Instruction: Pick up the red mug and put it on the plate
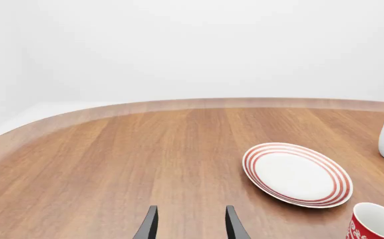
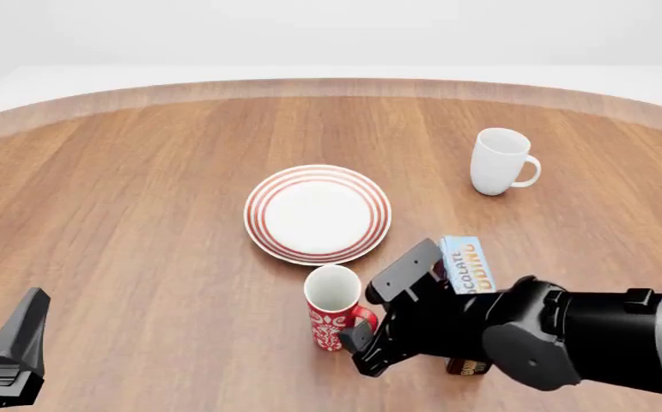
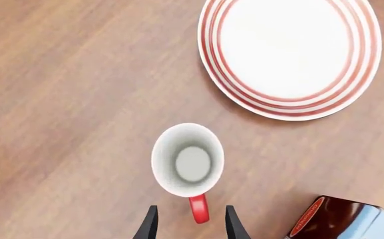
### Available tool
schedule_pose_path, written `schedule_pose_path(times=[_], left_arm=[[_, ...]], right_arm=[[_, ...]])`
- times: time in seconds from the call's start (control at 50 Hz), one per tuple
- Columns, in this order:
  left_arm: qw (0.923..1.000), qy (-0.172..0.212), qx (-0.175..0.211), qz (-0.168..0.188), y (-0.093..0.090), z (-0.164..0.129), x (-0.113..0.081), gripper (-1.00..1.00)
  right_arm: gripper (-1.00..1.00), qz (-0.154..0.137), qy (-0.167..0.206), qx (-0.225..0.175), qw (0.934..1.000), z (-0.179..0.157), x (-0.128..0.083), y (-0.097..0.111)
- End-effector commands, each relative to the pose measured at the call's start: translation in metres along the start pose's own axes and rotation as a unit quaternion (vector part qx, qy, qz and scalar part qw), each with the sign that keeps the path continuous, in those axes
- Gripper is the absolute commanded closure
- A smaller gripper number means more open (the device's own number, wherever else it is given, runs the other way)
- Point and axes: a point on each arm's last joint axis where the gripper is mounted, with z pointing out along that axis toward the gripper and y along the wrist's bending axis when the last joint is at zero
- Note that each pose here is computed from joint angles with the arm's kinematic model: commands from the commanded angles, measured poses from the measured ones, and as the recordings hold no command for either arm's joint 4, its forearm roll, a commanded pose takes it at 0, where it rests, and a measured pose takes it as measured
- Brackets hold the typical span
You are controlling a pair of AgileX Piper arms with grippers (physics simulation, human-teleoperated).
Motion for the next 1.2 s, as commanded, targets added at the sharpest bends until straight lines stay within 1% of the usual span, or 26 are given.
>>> schedule_pose_path(times=[0.02,0.46,0.7,0.72,1.06,1.2], left_arm=[[1.0,0.0,0.0,0.0,0.0,0.0,0.0,-1.0],[1.0,0.0,0.0,0.0,0.0,0.0,0.0,-1.0],[1.0,0.0,0.0,0.0,0.0,0.0,0.0,-1.0],[1.0,0.0,0.0,0.0,0.0,0.0,0.0,-1.0],[1.0,0.0,0.0,0.0,0.0,0.0,0.0,-1.0],[1.0,0.0,0.0,0.0,0.0,0.0,0.0,-1.0]], right_arm=[[-1.0,0.003,0.002,-0.002,1.0,0.003,0.002,0.001],[-1.0,0.005,0.008,-0.002,1.0,0.013,0.005,0.002],[-1.0,0.005,0.006,-0.003,1.0,0.012,0.004,0.003],[1.0,0.004,0.005,-0.003,1.0,0.011,0.004,0.002],[1.0,0.002,-0.003,0.008,1.0,0.004,-0.001,-0.006],[1.0,-0.001,-0.019,0.006,0.9998,-0.008,-0.007,-0.005]])
